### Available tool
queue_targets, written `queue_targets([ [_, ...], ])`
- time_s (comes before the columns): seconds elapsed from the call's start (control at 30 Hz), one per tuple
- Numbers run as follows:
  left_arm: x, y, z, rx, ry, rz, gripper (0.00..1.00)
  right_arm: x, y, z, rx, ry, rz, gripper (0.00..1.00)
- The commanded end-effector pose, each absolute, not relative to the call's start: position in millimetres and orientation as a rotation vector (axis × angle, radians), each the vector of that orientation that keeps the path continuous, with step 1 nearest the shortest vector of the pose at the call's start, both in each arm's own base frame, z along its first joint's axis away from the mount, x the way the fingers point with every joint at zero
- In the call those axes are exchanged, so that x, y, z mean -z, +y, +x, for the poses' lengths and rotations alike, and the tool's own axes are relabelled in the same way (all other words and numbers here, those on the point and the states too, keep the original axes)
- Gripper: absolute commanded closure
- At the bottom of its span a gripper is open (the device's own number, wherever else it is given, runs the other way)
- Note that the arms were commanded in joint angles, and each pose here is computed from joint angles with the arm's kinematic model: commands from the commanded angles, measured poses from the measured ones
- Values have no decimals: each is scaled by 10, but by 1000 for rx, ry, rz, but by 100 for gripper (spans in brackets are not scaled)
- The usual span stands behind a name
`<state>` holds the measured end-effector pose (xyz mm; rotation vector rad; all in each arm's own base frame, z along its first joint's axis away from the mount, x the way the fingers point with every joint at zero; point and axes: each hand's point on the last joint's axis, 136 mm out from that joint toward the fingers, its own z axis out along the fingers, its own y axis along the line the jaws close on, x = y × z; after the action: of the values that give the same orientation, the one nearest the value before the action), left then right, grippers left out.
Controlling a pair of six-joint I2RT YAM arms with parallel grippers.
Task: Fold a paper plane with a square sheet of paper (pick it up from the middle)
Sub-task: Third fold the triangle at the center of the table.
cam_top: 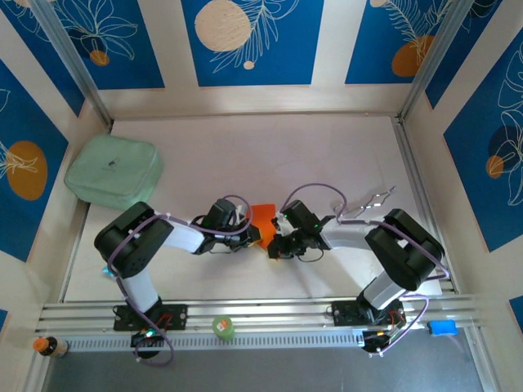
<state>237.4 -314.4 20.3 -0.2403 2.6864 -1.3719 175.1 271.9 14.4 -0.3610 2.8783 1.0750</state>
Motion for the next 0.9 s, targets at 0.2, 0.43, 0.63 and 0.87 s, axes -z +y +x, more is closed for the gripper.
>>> queue_targets([
  [0.2,130,-2980,2246,1228,2805,-289,100,-75,2489,1473,-1130,2946,-204,93],
  [0.43,115,-2983,2246,1229,2803,-283,100,-562,2639,1606,-1255,2844,-239,93],
  [0.63,118,-2996,2255,1235,2802,-281,100,-586,2819,1840,-1226,2852,-281,94],
  [0.87,102,-3006,2254,1241,2801,-276,100,-287,2844,1954,-1133,2961,-224,94],
])
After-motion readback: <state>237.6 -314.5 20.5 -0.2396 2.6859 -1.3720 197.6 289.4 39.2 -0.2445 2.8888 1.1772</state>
